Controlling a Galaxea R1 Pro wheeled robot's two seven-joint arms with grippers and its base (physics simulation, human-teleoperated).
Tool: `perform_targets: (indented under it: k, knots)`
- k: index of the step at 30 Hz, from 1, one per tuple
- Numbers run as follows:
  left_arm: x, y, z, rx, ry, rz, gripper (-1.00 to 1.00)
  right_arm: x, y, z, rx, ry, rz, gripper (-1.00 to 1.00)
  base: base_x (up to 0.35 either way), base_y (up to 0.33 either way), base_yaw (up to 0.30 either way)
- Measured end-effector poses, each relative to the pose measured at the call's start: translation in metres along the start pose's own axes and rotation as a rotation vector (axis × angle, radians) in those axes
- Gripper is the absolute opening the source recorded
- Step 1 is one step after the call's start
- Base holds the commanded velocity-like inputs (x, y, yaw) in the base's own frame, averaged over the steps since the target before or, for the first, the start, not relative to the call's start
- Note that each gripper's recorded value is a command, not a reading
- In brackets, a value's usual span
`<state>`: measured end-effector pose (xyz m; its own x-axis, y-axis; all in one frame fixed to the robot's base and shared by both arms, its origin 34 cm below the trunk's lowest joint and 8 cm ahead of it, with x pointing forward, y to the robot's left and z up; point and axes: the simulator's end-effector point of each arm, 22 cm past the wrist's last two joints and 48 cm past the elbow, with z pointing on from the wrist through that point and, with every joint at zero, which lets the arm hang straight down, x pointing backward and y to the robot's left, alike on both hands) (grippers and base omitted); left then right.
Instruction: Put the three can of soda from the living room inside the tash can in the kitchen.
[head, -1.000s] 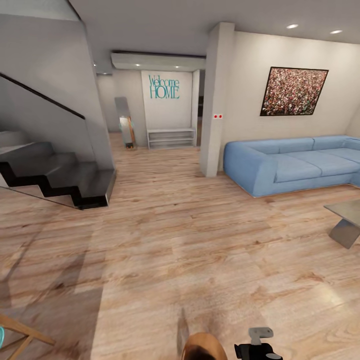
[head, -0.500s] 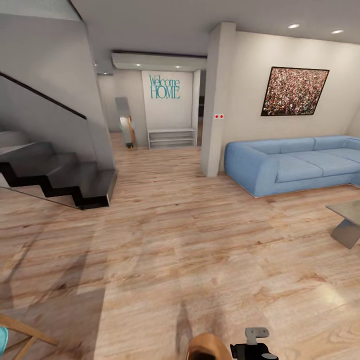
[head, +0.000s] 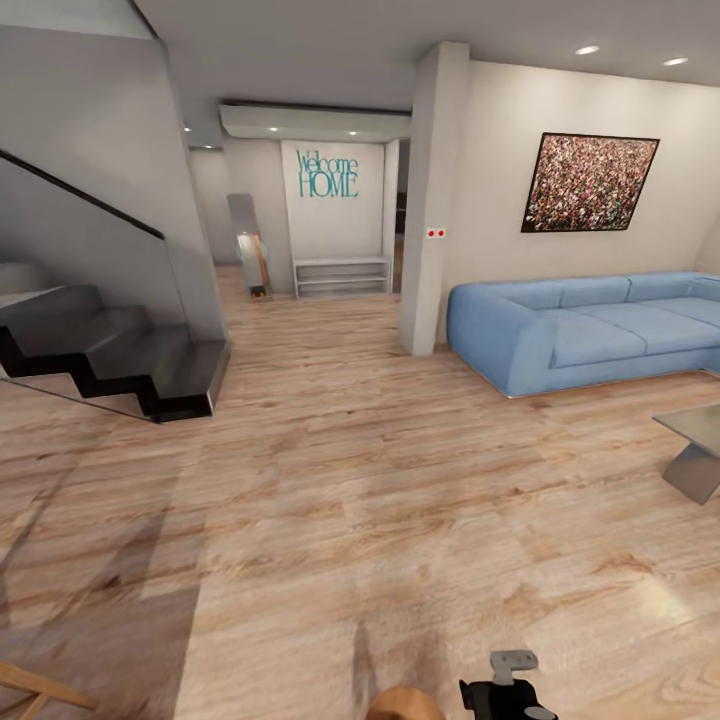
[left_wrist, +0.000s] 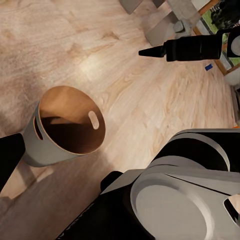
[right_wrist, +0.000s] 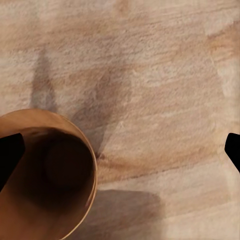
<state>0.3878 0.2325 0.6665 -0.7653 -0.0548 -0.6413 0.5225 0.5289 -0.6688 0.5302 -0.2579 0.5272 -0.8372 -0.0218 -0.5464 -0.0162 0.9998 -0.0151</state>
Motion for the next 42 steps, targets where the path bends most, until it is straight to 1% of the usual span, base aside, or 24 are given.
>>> perform_targets:
  k: [33,42]
  knots:
    - [0.0,0.0,0.0,0.0,0.0,-0.001,1.0,0.0,0.0,0.0,-0.001,-0.003,0.0,1.0,0.001,-0.001,0.0]
    - [0.011,0.01,0.006,0.0,0.002,-0.004,1.0,0.011,0.001,0.013,-0.001,0.002,-0.001,1.0,0.0,0.0,0.0]
